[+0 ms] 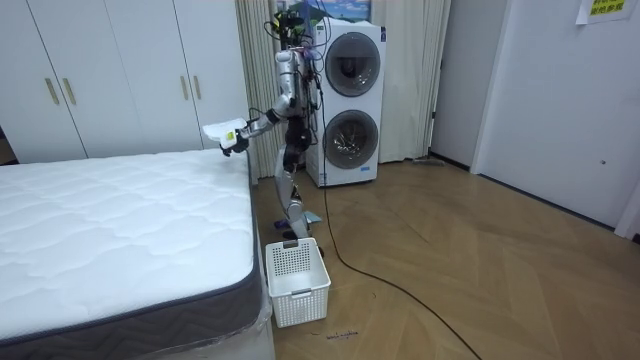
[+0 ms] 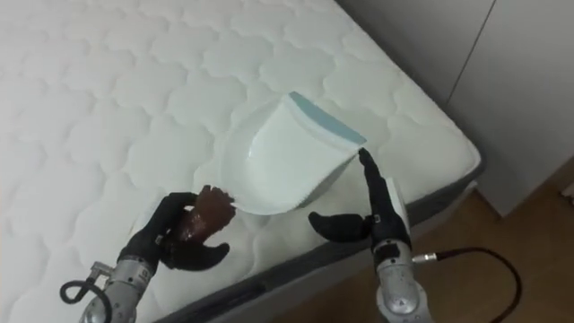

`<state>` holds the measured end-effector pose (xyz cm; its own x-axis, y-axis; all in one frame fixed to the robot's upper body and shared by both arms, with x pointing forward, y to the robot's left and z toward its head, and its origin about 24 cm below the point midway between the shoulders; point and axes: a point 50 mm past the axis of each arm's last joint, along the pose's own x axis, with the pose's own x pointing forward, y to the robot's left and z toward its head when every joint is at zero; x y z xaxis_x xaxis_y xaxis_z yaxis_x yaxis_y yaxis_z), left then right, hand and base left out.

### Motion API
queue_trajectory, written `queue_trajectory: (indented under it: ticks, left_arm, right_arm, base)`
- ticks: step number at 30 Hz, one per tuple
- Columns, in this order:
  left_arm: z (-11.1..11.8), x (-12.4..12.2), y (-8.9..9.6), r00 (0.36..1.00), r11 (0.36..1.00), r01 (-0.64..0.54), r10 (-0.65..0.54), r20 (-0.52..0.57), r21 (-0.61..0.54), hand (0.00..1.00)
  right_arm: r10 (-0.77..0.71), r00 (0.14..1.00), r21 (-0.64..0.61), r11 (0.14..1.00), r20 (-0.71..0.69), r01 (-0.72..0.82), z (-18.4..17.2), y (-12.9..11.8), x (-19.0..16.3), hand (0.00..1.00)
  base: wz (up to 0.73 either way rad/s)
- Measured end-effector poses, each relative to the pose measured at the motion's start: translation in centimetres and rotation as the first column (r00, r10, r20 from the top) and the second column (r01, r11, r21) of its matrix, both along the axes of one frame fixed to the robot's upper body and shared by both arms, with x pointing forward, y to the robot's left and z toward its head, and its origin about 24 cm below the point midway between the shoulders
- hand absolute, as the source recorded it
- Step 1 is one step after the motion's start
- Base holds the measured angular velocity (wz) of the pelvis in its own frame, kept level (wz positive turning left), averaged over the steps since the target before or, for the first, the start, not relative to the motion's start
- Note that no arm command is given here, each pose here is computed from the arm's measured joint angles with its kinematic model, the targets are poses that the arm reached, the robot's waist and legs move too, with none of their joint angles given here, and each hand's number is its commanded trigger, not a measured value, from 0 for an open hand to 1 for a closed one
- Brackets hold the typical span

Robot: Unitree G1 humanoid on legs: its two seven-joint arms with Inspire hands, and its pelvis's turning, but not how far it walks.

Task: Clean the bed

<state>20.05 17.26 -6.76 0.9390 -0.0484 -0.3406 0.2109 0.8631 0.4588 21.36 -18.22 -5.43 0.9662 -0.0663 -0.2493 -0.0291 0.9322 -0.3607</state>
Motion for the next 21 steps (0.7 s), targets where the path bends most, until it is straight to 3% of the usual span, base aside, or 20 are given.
queue_trajectory:
  ticks: [5,12,14,21]
  left_arm:
    - [-1.3,-0.9,1.3,0.989,0.987,-0.132,0.124,-0.085,-0.093,0.00]
    - [-3.7,-3.7,4.4,0.927,0.941,-0.333,0.314,-0.206,-0.062,0.00]
    - [-4.2,-4.7,5.0,0.897,0.915,-0.397,0.372,-0.239,-0.066,0.00]
    - [-7.2,-11.9,7.9,0.704,0.791,-0.610,0.560,-0.438,0.032,0.00]
  right_arm:
    - [-0.005,0.999,-0.007,1.000,-0.054,0.005,-1.0,-0.4,-0.8,0.00]
    - [-0.049,0.984,-0.065,0.997,-0.172,0.038,-3.1,-2.2,-2.9,0.00]
    - [-0.088,0.969,-0.087,0.994,-0.231,0.069,-4.1,-3.2,-3.9,0.00]
    - [-0.246,0.854,-0.156,0.968,-0.458,0.195,-7.6,-6.1,-9.1,0.00]
  base:
    - [0.07]
    - [0.09]
    - [-0.05]
    - [0.04]
